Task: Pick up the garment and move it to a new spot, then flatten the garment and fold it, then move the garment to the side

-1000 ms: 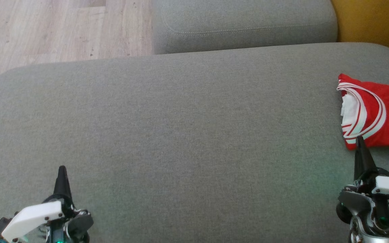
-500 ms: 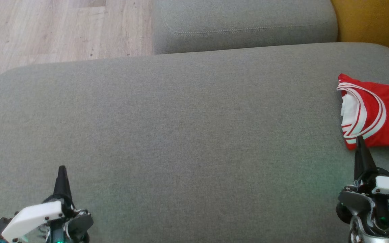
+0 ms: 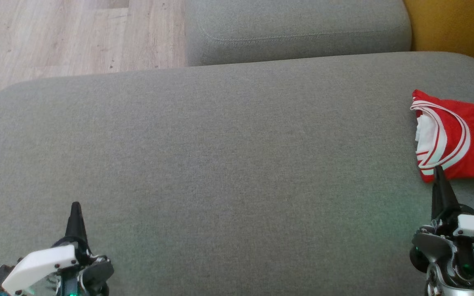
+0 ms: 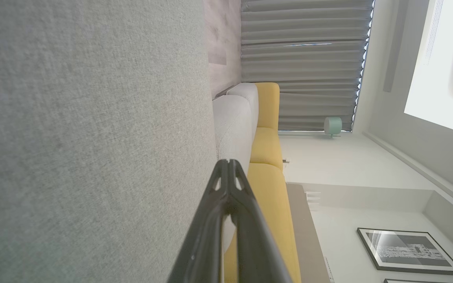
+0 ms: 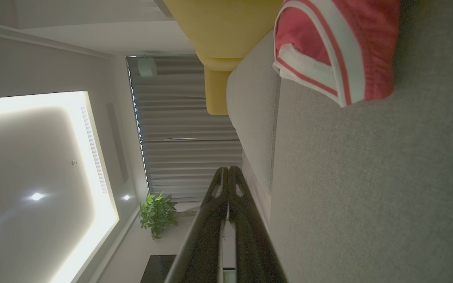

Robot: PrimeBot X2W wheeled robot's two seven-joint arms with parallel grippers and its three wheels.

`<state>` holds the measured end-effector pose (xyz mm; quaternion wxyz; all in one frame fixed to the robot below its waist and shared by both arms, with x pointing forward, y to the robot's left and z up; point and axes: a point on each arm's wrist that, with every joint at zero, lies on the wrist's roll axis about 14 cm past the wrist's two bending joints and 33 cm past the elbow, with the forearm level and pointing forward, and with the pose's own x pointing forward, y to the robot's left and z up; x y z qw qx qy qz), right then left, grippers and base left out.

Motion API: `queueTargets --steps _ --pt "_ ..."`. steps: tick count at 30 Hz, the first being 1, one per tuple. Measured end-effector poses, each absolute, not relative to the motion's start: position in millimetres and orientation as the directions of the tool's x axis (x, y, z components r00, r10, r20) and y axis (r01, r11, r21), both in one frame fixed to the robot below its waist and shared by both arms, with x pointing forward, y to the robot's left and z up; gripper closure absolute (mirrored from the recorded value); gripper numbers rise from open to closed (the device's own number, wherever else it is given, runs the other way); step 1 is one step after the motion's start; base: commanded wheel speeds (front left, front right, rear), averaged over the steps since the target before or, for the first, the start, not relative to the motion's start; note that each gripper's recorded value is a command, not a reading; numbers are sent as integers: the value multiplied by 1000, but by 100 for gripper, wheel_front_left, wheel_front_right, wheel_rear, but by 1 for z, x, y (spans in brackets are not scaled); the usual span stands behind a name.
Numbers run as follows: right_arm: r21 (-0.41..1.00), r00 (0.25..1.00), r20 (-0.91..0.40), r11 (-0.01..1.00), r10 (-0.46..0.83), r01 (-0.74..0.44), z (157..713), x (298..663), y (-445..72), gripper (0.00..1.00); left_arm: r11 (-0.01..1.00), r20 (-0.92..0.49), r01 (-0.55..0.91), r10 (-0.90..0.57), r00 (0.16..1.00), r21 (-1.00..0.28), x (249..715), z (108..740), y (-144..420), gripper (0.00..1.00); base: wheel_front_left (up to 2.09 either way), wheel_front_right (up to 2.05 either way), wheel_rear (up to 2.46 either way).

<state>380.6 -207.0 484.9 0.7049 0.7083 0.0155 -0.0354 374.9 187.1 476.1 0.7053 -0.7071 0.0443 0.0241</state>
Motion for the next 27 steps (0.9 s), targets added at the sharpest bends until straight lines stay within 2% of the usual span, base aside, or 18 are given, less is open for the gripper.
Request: queueTargets --steps 27 --pt "997 997 -72 -6 -28 72 485 381 -207 100 -1 -97 -97 -29 995 -995 375 476 187 100 0 0 0"
